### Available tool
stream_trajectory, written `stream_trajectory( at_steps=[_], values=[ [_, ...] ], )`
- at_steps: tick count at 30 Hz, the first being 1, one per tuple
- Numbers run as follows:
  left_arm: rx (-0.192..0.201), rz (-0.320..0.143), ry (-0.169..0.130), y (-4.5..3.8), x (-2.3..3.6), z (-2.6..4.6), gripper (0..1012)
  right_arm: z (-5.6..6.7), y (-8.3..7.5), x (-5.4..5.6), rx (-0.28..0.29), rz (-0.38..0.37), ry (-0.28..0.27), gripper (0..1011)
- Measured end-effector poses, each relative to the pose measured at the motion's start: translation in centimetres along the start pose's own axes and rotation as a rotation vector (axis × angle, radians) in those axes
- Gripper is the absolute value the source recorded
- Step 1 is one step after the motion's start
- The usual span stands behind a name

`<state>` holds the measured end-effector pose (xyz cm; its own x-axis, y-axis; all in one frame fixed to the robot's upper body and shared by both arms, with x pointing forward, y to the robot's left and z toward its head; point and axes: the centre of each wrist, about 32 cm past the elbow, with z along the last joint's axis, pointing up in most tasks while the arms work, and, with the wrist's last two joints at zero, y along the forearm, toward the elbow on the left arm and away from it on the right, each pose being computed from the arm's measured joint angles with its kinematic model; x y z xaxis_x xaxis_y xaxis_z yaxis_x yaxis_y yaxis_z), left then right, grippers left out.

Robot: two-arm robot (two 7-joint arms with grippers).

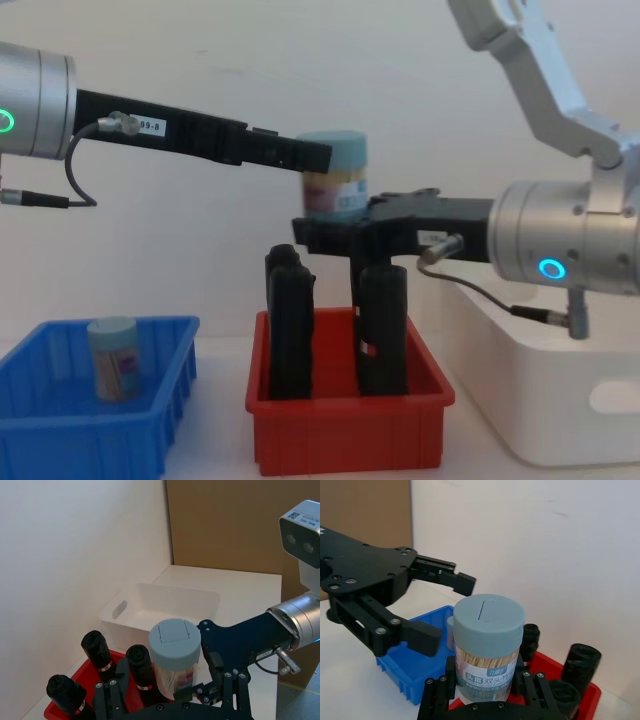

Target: Pick the cotton swabs from the blue box and place them into the white box.

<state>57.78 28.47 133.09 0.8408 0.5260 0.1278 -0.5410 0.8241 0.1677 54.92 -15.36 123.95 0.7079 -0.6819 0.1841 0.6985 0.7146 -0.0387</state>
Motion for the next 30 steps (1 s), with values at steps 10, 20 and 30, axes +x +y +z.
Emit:
stream_trajectory(
  at_steps=[10,20,30],
  values=[
    [0.0,0.0,0.0,0.0,0.0,0.0,1004,-0.6,-2.8,0.9,0.011,-0.131,0.032,646],
    [0.0,0.0,0.0,0.0,0.0,0.0,1004,-1.6,-5.5,2.3,0.011,-0.279,0.055,646],
    [0.0,0.0,0.0,0.0,0.0,0.0,1004,-3.0,-6.9,4.0,-0.01,-0.419,0.078,646]
  ],
)
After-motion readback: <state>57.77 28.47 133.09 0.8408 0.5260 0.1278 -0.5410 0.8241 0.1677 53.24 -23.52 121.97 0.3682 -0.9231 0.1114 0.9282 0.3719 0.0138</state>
